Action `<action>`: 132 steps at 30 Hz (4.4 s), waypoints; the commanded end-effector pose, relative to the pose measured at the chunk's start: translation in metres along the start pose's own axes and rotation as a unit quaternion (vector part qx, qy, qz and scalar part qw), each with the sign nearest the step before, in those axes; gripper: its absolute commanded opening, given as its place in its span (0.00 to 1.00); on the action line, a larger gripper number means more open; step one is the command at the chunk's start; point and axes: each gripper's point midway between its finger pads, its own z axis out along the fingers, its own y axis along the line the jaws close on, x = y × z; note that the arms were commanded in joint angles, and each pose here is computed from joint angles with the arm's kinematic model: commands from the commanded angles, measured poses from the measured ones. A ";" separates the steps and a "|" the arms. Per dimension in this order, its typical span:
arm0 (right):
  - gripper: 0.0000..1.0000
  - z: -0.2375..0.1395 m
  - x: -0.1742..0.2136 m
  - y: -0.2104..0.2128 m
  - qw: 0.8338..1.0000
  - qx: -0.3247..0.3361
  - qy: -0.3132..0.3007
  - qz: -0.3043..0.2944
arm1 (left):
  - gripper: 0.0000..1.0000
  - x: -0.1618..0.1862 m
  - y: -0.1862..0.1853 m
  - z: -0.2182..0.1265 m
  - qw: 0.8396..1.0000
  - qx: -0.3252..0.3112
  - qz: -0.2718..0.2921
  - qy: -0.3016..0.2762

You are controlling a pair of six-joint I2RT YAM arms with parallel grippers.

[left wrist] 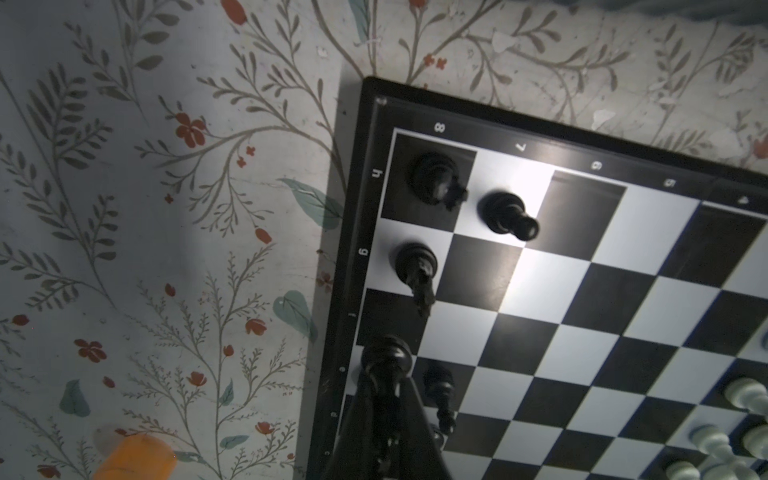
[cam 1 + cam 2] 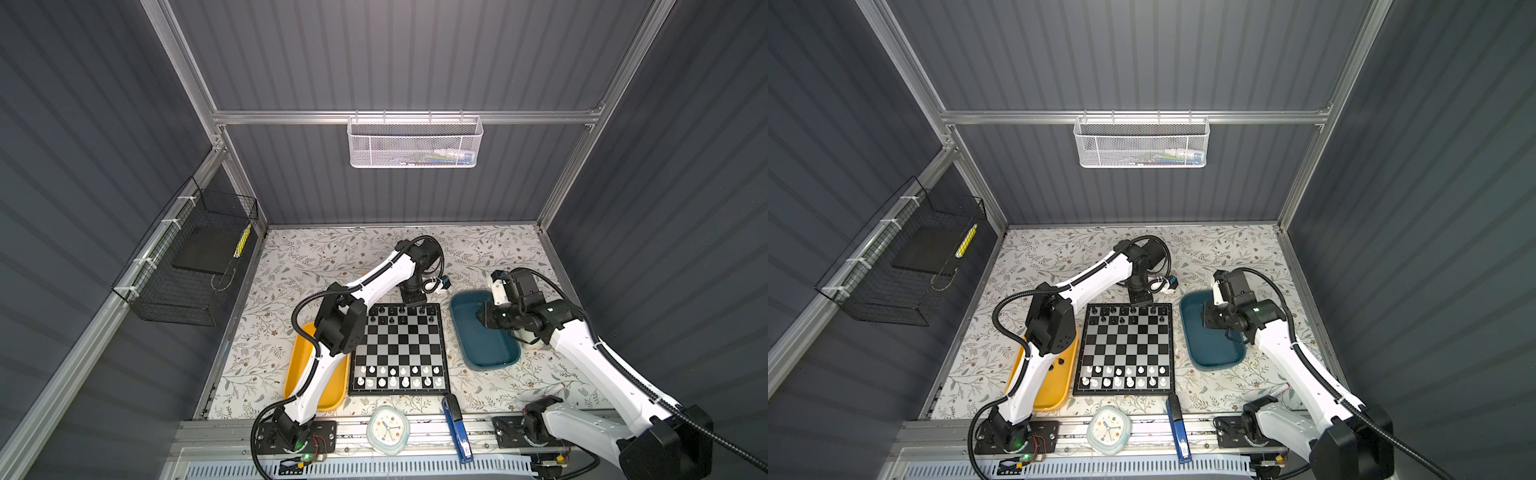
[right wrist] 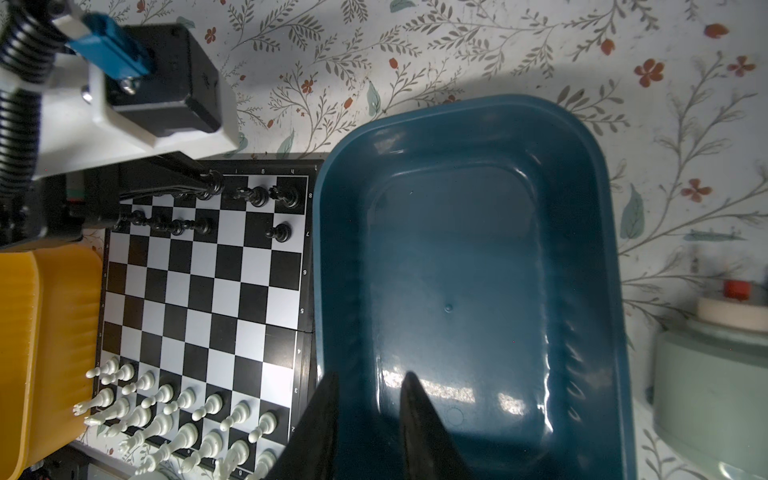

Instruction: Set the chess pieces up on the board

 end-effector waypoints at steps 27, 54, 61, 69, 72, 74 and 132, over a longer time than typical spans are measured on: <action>0.29 0.004 0.012 -0.010 1.000 0.015 0.010 0.000 | 0.13 0.010 -0.010 0.030 0.999 0.020 0.012 0.037; 0.30 0.005 0.012 -0.009 1.000 0.013 0.009 0.000 | 0.38 0.003 -0.004 0.017 1.000 -0.003 0.017 0.026; 0.30 0.001 0.009 -0.009 1.000 0.013 0.004 -0.001 | 0.43 -0.004 0.002 0.000 1.000 -0.021 0.017 0.009; 0.30 -0.013 0.004 -0.011 1.000 0.028 -0.009 -0.008 | 0.45 -0.012 0.003 -0.029 0.999 -0.029 0.013 -0.015; 0.31 -0.026 0.000 -0.011 0.999 0.031 -0.024 -0.010 | 0.45 -0.013 -0.001 -0.044 0.999 -0.026 0.012 -0.025; 0.31 -0.034 -0.002 -0.011 0.999 0.033 -0.032 -0.012 | 0.45 -0.009 -0.005 -0.057 0.999 -0.028 0.012 -0.030; 0.31 -0.021 -0.005 0.022 0.998 -0.061 -0.016 -0.025 | 0.36 0.265 -0.121 -0.006 0.974 0.075 -0.214 0.007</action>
